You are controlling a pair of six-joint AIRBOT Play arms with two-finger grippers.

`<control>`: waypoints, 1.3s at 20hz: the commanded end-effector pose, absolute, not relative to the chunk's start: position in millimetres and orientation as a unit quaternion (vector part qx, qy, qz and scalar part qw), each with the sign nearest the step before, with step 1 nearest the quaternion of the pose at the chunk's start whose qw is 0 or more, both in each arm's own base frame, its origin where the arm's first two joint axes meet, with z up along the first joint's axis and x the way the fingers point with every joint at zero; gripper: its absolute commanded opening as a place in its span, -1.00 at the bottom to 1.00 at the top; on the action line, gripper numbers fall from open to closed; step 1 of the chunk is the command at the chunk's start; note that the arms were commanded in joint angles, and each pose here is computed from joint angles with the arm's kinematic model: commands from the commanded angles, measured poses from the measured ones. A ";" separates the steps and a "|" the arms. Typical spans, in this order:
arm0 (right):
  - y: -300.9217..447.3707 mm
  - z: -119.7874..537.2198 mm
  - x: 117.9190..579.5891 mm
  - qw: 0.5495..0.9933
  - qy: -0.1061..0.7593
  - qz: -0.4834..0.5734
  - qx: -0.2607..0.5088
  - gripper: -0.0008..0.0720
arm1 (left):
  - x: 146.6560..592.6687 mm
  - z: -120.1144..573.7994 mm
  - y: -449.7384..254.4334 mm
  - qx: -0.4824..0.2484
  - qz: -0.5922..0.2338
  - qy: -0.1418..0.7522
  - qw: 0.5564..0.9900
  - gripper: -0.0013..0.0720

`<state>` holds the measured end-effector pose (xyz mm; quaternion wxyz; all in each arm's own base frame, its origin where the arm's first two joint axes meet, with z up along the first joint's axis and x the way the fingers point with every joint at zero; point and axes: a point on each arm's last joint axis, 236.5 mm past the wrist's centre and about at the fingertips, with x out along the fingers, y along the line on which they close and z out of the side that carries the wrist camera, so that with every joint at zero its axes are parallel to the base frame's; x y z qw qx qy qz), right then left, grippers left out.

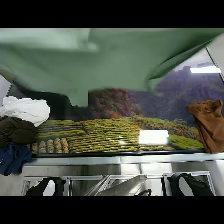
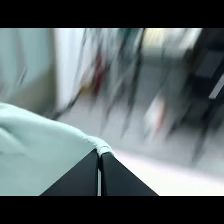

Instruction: Fold the shirts.

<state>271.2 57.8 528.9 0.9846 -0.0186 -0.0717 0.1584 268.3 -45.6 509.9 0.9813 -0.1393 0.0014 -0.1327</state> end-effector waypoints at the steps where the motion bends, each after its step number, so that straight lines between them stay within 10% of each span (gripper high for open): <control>1: 69.9 649.9 133.0 0.951 -0.279 0.051 -0.124 -0.92 | 129.9 619.8 -82.7 -0.019 -0.095 -0.190 0.977 -0.89; 8: 33.5 545.9 271.5 0.989 -0.089 0.114 -0.025 -0.93 | 258.9 512.4 -39.6 -0.118 -0.117 -0.020 0.986 -0.89; 16: 28.2 152.7 508.8 0.934 0.285 0.150 0.153 -0.93 | 501.9 147.2 -65.4 -0.201 -0.172 0.329 0.907 -0.89; 21: 1.7 -33.0 565.7 0.892 0.388 0.068 0.220 -0.93 | 557.6 -61.5 -57.6 -0.254 -0.133 0.476 0.832 -0.89; 26: -3.5 -47.0 607.8 0.891 0.380 0.063 0.241 -0.92 | 602.7 -86.5 -56.8 -0.275 -0.134 0.476 0.825 -0.89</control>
